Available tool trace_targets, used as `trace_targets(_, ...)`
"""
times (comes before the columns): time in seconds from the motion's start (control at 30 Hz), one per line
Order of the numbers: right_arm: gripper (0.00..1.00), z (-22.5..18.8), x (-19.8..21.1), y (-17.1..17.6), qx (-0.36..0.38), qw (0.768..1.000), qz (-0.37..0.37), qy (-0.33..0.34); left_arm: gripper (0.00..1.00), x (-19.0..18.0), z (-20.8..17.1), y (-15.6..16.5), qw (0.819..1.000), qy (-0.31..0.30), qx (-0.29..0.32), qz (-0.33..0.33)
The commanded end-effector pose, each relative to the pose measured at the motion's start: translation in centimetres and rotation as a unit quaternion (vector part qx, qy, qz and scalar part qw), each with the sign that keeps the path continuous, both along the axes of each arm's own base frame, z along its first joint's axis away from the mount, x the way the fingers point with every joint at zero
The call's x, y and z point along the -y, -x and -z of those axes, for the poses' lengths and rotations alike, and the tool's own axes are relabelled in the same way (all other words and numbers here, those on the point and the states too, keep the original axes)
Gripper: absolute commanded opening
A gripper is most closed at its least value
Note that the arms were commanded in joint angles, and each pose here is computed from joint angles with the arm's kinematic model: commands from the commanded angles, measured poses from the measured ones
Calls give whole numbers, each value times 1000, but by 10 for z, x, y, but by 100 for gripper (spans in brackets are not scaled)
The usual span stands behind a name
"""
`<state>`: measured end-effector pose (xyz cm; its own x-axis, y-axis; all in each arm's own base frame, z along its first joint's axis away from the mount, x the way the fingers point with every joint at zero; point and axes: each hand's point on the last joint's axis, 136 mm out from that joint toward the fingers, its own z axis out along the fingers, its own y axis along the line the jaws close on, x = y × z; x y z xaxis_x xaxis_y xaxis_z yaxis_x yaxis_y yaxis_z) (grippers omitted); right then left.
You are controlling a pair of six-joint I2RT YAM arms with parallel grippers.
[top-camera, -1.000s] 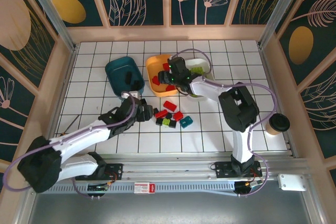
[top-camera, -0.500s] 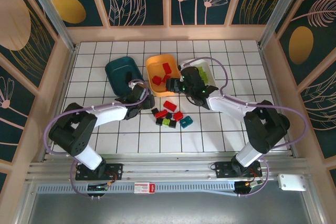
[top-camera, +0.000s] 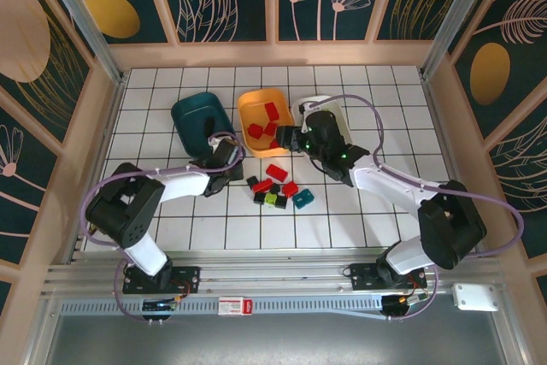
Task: Sort the legos into containers by color
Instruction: Pick up the lego from the center of the table, then place the lego in the container.
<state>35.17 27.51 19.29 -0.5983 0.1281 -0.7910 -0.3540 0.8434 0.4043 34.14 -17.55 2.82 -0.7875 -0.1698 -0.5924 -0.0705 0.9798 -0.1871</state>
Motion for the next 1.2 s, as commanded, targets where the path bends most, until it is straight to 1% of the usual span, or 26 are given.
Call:
trace_targets(0.0,64,-11,5,4,14,1000,13,-19,26,5,-39,4,998,48,29,3)
trace_targets(0.03,64,-11,6,5,13,1000,12,-22,26,5,-57,3,997,59,48,3)
trace_targets(0.13,64,-7,7,11,8,1000,9,-26,31,-7,-110,-8,993,61,103,-14)
trace_targets(0.2,64,-2,6,14,2,1000,5,-27,32,-23,-130,-23,991,59,116,-33)
trace_targets(0.27,64,3,6,17,-3,1000,4,-24,31,-41,-134,-43,990,63,113,-55)
trace_targets(0.4,64,9,8,24,-11,1000,4,-19,30,-66,-118,-84,990,58,90,-88)
trace_targets(0.43,64,10,10,26,-11,1000,5,-18,32,-70,-113,-91,990,56,86,-95)
trace_targets(0.47,64,10,12,27,-12,1000,6,-17,36,-76,-109,-98,990,55,83,-104)
trace_targets(0.6,65,10,17,36,-15,1000,5,-19,67,-84,-100,-119,989,54,70,-115)
trace_targets(0.63,65,11,19,38,-16,1000,6,-19,72,-82,-103,-122,990,57,70,-110)
trace_targets(0.67,65,10,20,40,-16,1000,5,-19,75,-78,-106,-122,990,65,72,-104)
trace_targets(0.7,65,10,22,42,-16,1000,5,-20,78,-74,-114,-121,989,78,78,-96)
trace_targets(0.77,66,12,23,46,-20,1000,3,-21,82,-67,-128,-112,987,104,91,-83)
trace_targets(0.83,66,16,23,50,-26,999,-3,-20,83,-55,-142,-96,985,119,105,-62)
trace_targets(0.9,66,21,23,53,-31,999,-7,-18,83,-40,-144,-73,986,119,107,-38)
trace_targets(1.03,66,32,25,59,-44,999,-6,-12,83,-5,-115,-15,989,129,72,18)
trace_targets(1.13,66,38,26,61,-50,999,-5,-10,83,17,-92,25,987,142,46,63)
trace_targets(1.17,66,39,26,62,-50,999,-5,-9,83,24,-88,34,985,146,43,75)
